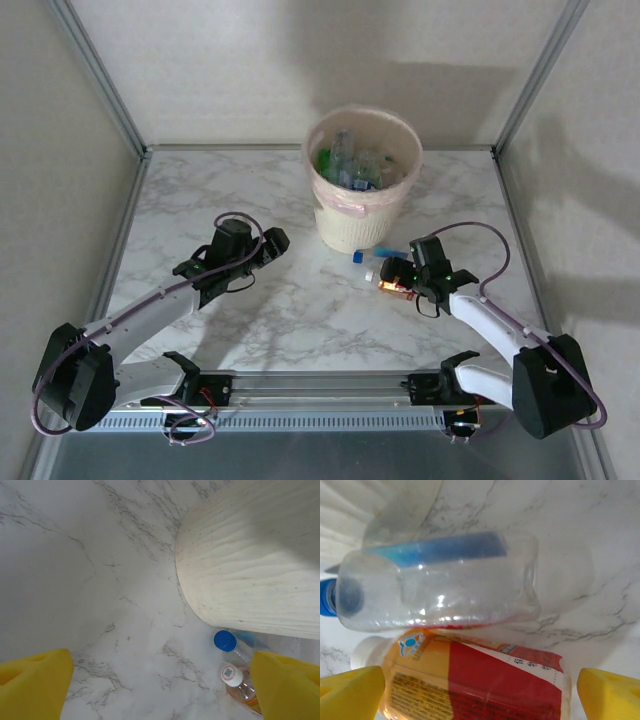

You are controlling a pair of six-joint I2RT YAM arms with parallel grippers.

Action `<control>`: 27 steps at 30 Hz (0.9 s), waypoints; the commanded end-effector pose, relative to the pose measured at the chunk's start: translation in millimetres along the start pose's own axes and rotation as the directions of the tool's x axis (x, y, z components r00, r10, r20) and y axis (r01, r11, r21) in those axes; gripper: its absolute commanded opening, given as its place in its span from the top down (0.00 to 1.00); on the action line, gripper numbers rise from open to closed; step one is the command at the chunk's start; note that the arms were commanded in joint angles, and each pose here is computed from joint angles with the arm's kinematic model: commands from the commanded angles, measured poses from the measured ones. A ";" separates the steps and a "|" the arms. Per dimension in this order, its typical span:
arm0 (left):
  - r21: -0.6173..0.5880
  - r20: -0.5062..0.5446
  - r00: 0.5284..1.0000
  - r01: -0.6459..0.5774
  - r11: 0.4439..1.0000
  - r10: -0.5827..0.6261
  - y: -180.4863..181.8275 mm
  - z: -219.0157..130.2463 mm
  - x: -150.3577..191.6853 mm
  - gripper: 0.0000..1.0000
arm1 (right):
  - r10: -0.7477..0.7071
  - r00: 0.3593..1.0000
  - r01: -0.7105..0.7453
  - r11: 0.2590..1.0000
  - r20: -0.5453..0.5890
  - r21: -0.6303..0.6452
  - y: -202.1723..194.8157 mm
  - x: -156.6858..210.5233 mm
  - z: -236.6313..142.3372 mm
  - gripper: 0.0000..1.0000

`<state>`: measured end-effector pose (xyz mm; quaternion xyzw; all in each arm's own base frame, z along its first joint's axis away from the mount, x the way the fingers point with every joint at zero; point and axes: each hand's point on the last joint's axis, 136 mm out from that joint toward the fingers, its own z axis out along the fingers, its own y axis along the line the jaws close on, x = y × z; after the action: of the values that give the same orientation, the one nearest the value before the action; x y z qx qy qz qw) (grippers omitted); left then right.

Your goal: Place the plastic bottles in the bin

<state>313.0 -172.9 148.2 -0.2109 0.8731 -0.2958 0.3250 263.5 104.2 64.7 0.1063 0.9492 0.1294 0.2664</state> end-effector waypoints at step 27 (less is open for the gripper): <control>-0.004 0.000 1.000 0.006 1.000 -0.006 1.9 2.9 -1.5 0.09 | -0.186 0.983 0.186 0.982 -0.001 0.018 48.7 36.8 -35.2 0.01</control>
<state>314.0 -173.6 142.9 -0.2114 0.8763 -0.2915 0.3201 207.1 171.2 84.1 0.0019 0.9592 0.1414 0.2450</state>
